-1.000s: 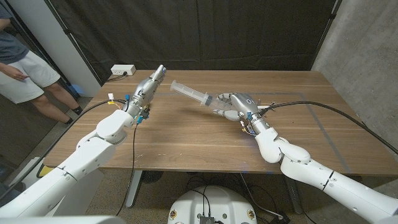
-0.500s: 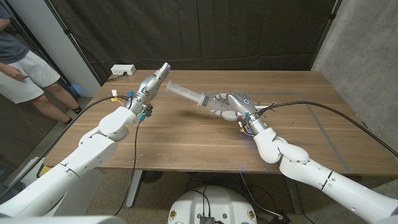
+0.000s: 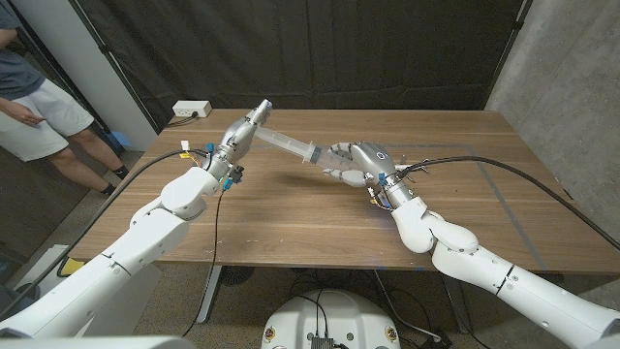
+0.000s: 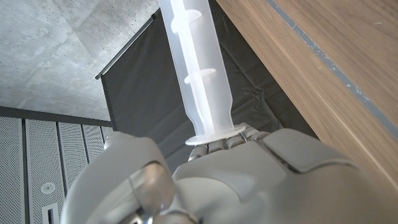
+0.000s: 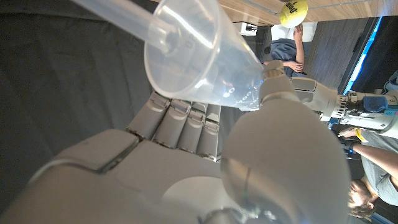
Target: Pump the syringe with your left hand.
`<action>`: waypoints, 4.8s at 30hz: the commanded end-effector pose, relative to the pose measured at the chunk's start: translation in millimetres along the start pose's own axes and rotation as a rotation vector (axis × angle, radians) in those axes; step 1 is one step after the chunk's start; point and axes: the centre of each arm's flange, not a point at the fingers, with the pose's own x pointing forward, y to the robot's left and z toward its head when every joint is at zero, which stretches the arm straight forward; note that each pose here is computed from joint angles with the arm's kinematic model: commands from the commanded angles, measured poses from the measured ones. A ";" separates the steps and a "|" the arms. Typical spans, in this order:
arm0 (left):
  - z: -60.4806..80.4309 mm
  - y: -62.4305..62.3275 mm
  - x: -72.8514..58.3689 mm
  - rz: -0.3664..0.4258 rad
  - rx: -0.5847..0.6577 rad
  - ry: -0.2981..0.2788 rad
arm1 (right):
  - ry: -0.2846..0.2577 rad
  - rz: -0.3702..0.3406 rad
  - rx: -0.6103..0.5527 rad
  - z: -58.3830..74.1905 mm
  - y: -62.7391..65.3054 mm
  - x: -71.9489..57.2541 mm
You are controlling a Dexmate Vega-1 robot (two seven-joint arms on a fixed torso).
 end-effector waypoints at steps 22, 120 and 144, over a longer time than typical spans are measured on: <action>-3.7 -8.4 8.5 -0.019 -0.023 0.001 | -0.005 0.015 0.024 8.1 6.8 10.9; -6.8 -63.1 23.8 -0.143 -0.063 -0.001 | -0.019 -0.013 0.050 19.6 5.2 33.7; -6.5 -78.0 27.6 -0.178 -0.079 -0.008 | -0.012 -0.008 0.054 21.2 6.3 33.8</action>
